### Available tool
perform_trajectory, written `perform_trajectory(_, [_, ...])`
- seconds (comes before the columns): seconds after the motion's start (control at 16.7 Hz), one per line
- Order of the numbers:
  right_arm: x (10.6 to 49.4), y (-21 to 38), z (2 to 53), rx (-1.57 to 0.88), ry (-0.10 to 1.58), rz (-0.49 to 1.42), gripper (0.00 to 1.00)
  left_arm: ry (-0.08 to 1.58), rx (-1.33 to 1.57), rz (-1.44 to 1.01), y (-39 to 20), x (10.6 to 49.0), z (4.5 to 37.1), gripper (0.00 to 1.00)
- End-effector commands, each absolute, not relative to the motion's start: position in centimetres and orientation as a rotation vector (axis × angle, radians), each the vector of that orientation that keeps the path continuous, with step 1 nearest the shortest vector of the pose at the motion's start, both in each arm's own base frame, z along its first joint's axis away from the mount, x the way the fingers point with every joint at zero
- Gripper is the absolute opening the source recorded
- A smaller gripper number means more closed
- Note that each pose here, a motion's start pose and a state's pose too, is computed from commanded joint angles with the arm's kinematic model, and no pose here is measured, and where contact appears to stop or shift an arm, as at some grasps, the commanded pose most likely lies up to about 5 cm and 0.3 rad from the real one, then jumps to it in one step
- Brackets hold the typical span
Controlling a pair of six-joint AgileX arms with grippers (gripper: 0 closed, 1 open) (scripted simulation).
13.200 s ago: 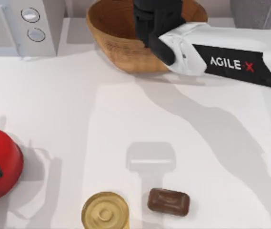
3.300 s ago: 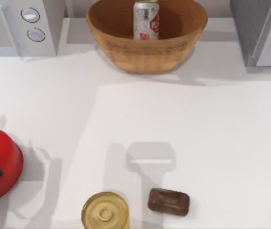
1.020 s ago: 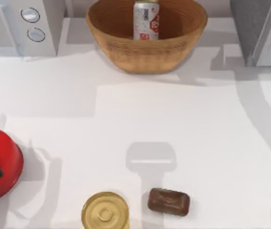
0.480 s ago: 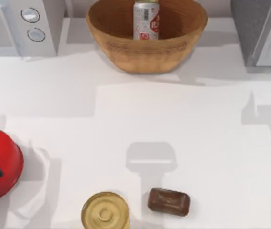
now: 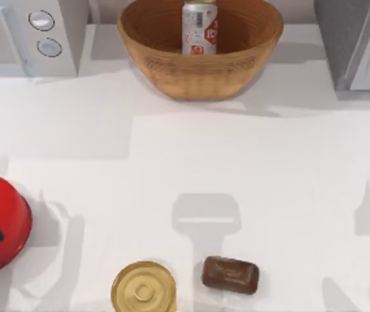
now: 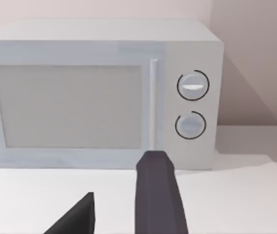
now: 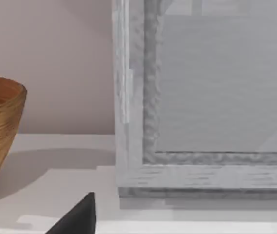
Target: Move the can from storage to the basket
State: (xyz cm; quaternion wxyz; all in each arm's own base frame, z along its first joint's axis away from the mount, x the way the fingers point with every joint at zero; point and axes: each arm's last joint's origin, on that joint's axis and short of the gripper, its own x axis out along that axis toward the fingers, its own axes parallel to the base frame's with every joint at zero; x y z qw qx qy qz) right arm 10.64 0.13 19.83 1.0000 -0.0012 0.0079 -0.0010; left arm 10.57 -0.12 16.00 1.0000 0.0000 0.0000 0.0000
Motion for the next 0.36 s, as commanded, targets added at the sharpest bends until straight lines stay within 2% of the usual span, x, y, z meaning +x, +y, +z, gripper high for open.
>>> perform_trajectory(0.18, [10.6, -0.1, 16.7, 0.000, 0.005, 0.000, 1.00, 0.000, 0.000, 0.000, -0.1, 10.6, 16.0, 1.00])
perform_trajectory(0.36, [10.6, -0.1, 16.0, 0.000, 0.000, 0.000, 1.00, 0.000, 0.000, 0.000, -0.1, 10.6, 16.0, 1.00])
